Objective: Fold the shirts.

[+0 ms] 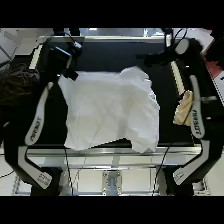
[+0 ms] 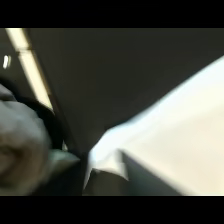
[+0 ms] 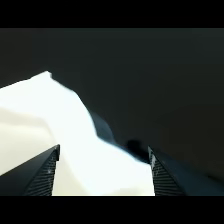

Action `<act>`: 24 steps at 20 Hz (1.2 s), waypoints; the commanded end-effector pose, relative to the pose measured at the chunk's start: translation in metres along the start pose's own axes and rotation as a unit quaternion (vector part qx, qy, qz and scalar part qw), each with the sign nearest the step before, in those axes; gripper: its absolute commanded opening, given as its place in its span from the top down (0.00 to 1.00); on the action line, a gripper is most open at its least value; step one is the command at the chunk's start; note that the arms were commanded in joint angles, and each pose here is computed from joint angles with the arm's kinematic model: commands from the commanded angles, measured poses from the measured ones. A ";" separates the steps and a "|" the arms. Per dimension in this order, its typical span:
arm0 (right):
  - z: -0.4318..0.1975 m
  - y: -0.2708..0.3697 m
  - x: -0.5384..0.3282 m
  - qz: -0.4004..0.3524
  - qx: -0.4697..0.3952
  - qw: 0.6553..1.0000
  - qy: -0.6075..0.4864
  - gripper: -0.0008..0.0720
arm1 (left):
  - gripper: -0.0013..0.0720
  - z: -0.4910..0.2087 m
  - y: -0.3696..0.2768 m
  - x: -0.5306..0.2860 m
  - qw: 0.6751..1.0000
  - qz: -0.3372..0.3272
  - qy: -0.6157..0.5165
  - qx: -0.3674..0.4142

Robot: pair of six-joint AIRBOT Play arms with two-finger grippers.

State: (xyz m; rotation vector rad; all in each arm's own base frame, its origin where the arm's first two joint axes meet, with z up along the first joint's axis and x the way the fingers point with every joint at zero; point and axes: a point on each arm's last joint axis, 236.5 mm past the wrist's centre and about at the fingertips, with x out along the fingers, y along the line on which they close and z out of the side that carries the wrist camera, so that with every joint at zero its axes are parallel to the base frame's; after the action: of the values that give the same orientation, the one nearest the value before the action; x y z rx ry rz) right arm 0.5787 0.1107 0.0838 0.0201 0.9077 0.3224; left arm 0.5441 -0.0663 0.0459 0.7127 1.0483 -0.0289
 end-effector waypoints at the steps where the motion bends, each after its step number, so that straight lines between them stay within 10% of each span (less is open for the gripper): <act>1: -0.019 -0.008 0.091 0.026 0.089 0.996 -0.002 0.13 | 0.27 -0.006 -0.013 0.073 0.997 0.048 0.025 -0.053; 5: -0.007 -0.046 0.046 -0.033 0.033 0.999 0.005 0.13 | 0.28 0.039 0.058 0.009 0.984 0.122 -0.093 -0.089; 10: -0.063 -0.155 -0.089 -0.126 0.046 0.986 0.103 0.23 | 0.28 -0.025 0.161 -0.099 0.918 0.129 -0.131 -0.351; 16: -0.216 -0.145 -0.125 0.070 0.241 0.950 0.187 0.23 | 0.28 -0.203 0.042 -0.081 0.869 0.019 -0.033 -0.493; 20: -0.330 -0.083 -0.086 0.149 0.338 0.898 0.241 0.23 | 0.37 -0.201 -0.010 -0.117 0.774 -0.119 -0.150 -0.604; 24: -0.381 -0.041 -0.054 0.172 0.421 0.860 0.234 0.23 | 0.40 -0.193 0.010 -0.165 0.761 -0.126 -0.242 -0.589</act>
State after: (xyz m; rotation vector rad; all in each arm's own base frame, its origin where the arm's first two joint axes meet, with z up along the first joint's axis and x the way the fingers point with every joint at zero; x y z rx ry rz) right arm 0.2881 -0.0190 -0.0870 0.8039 1.5021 0.2679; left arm 0.3235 0.0089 0.1023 -0.4951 0.5870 0.2772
